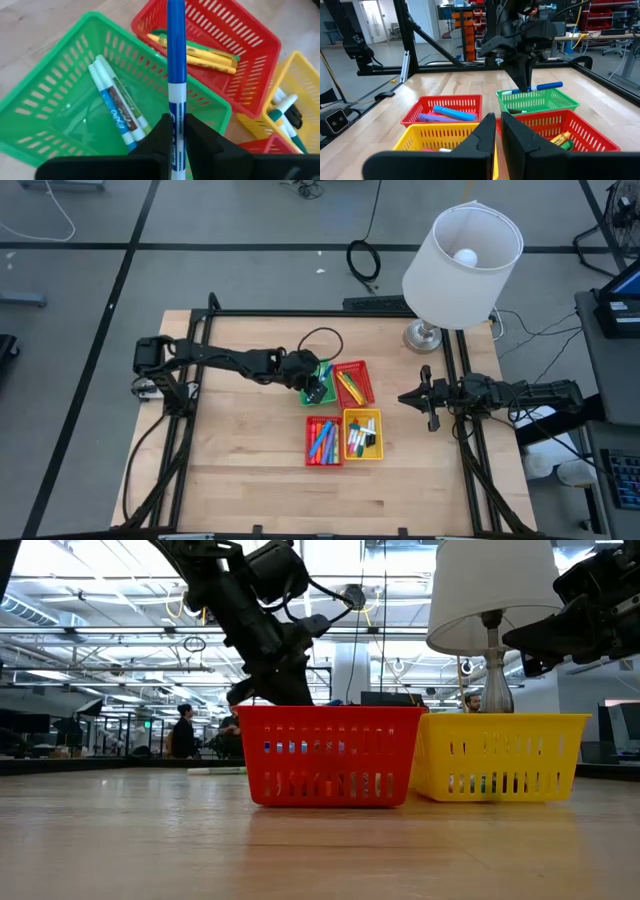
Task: Pick & Place Markers
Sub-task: Put the blue marker pen into the green bin, then put the green marker pen into the green bin
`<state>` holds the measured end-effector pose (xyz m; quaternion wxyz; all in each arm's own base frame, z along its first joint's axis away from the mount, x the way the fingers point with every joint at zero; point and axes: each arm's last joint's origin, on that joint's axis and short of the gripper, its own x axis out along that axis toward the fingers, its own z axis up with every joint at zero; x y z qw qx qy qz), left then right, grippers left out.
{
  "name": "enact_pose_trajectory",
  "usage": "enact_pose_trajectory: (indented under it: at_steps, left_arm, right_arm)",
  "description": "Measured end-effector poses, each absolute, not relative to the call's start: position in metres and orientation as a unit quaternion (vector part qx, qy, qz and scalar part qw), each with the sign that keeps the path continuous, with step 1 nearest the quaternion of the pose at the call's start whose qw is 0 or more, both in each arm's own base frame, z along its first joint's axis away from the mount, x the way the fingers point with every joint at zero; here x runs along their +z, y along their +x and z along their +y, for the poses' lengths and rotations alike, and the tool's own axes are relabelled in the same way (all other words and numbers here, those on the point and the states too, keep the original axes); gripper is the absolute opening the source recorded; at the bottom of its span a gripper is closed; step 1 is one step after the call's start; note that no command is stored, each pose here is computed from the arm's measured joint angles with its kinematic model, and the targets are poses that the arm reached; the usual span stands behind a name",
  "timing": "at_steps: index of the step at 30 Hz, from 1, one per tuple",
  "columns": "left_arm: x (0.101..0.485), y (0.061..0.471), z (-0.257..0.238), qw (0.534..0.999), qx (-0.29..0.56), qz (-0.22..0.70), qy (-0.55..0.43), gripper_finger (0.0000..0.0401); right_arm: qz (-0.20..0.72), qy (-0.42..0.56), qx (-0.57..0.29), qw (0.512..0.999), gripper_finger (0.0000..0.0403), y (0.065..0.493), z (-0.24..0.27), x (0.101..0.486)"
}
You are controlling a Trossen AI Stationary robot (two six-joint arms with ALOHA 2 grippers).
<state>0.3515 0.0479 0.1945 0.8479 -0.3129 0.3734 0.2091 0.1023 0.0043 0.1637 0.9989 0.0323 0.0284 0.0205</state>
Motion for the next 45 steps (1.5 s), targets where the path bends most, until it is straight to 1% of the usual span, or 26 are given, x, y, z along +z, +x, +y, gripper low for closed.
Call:
enact_pose_trajectory:
  at_steps: [2, 4, 11, 13, 15, 18, 25, 30, 32, 34, 38, 42, 45]
  left_arm:
    - [0.195, 0.352, 0.049, 0.849, 0.206, 0.373, -0.313, 0.0043]
    - [0.196, 0.352, 0.049, 0.851, 0.196, 0.373, -0.313, 0.006]
    - [0.201, 0.349, 0.048, 0.858, 0.183, 0.376, -0.299, 0.0159]
    - [0.202, 0.35, 0.048, 0.86, 0.181, 0.375, -0.296, 0.0182]
    - [0.202, 0.35, 0.048, 0.859, 0.182, 0.374, -0.297, 0.02]
    - [0.202, 0.349, 0.049, 0.859, 0.182, 0.374, -0.296, 0.0217]
    - [0.201, 0.348, 0.054, 0.856, 0.183, 0.376, -0.302, 0.0225]
    - [0.206, 0.335, 0.063, 0.841, 0.159, 0.416, -0.307, 0.0225]
    - [0.209, 0.322, 0.067, 0.819, 0.18, 0.447, -0.31, 0.0225]
    - [0.214, 0.311, 0.072, 0.806, 0.211, 0.459, -0.307, 0.0225]
    - [0.22, 0.292, 0.076, 0.782, 0.267, 0.496, -0.266, 0.0225]
    - [0.216, 0.283, 0.075, 0.764, 0.271, 0.548, -0.206, 0.0225]
    - [0.21, 0.284, 0.076, 0.759, 0.263, 0.567, -0.18, 0.0225]
  right_arm:
    - [0.029, 0.032, 0.02, 0.999, 0.0018, 0.102, 0.004, 0.164]
    - [0.028, 0.032, 0.021, 0.999, 0.0018, 0.102, 0.004, 0.164]
    - [0.029, 0.032, 0.021, 0.999, 0.0018, 0.102, 0.004, 0.164]
    - [0.029, 0.032, 0.02, 0.999, 0.0018, 0.102, 0.004, 0.164]
    - [0.028, 0.032, 0.021, 0.999, 0.0018, 0.102, 0.004, 0.164]
    - [0.029, 0.032, 0.021, 0.999, 0.0018, 0.102, 0.004, 0.164]
    - [0.029, 0.033, 0.021, 0.999, 0.0018, 0.102, 0.004, 0.164]
    - [0.028, 0.033, 0.02, 0.999, 0.0018, 0.102, 0.004, 0.164]
    - [0.028, 0.032, 0.02, 0.999, 0.0018, 0.102, 0.004, 0.164]
    - [0.028, 0.032, 0.021, 0.999, 0.0018, 0.102, 0.004, 0.164]
    - [0.03, 0.032, 0.02, 0.999, 0.0018, 0.102, 0.004, 0.163]
    - [0.032, 0.032, 0.021, 0.999, 0.0018, 0.103, 0.004, 0.163]
    - [0.031, 0.032, 0.02, 0.999, 0.0018, 0.103, 0.004, 0.163]
